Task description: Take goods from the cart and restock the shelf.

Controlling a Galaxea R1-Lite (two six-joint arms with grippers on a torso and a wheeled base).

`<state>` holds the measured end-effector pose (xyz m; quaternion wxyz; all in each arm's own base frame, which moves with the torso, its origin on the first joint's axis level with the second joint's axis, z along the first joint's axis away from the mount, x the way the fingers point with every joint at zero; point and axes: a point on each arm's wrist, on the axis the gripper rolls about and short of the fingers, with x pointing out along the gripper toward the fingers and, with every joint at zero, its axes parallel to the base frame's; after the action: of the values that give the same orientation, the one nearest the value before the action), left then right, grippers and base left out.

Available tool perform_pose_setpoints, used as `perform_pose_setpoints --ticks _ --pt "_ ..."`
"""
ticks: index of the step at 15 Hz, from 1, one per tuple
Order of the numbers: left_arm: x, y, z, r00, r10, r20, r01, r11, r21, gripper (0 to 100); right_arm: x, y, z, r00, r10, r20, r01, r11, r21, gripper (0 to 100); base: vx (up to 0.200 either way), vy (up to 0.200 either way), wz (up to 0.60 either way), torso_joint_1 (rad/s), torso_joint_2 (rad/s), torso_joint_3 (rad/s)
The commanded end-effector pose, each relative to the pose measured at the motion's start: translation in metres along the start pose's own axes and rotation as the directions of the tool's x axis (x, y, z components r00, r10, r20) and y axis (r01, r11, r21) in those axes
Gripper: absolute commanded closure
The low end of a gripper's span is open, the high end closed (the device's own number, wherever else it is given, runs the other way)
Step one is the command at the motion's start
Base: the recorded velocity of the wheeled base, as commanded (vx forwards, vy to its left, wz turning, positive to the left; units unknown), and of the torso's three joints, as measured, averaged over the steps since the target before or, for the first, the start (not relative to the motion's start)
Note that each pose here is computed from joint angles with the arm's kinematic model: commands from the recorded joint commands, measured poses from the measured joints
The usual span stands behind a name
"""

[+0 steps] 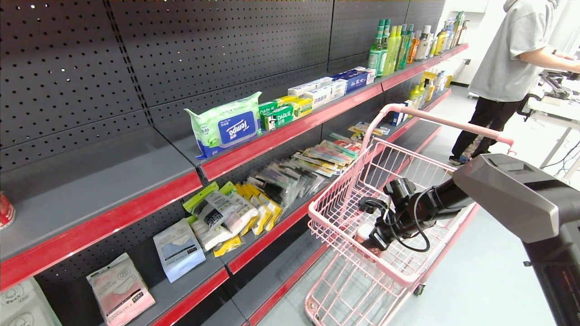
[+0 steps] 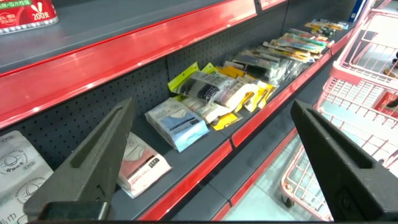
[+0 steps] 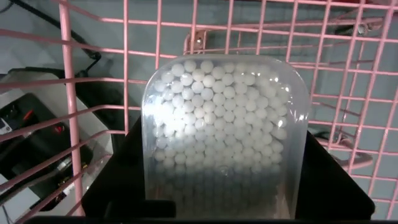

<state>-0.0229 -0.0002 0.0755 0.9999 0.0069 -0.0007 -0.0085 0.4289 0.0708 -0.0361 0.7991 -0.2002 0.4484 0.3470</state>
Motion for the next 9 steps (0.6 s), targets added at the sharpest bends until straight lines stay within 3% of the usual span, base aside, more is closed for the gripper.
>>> perform_pose_setpoints --ticks 1,3,5,7,9 --pt "0.000 0.000 0.000 1.000 0.000 0.000 0.000 1.000 0.000 0 -0.025 -0.007 0.009 0.998 -0.056 0.031 0.055 0.998 0.026 100 0.000 0.000 0.00 0.000 0.00 0.000" --pt "0.000 0.000 0.000 1.000 -0.001 0.000 0.001 1.000 -0.003 0 -0.053 -0.008 0.023 0.987 -0.155 0.044 0.142 0.966 0.217 100 0.000 0.000 0.00 0.000 0.00 0.000" --pt "0.000 0.000 0.000 1.000 -0.001 0.000 0.001 1.000 -0.003 0 -0.085 -0.006 0.026 0.972 -0.231 0.045 0.207 0.929 0.306 100 0.000 0.000 0.00 0.000 0.00 0.000" --pt "0.000 0.000 0.000 1.000 -0.001 0.000 0.001 1.000 -0.003 0 -0.106 0.000 0.024 0.967 -0.250 0.053 0.222 0.924 0.312 100 0.000 0.000 0.00 0.000 0.00 0.000" --pt "0.000 0.000 0.000 1.000 -0.003 0.000 0.003 1.000 -0.008 0 -0.147 0.010 0.022 0.938 -0.342 0.055 0.303 0.889 0.344 100 0.000 0.000 0.00 0.000 0.00 0.000"
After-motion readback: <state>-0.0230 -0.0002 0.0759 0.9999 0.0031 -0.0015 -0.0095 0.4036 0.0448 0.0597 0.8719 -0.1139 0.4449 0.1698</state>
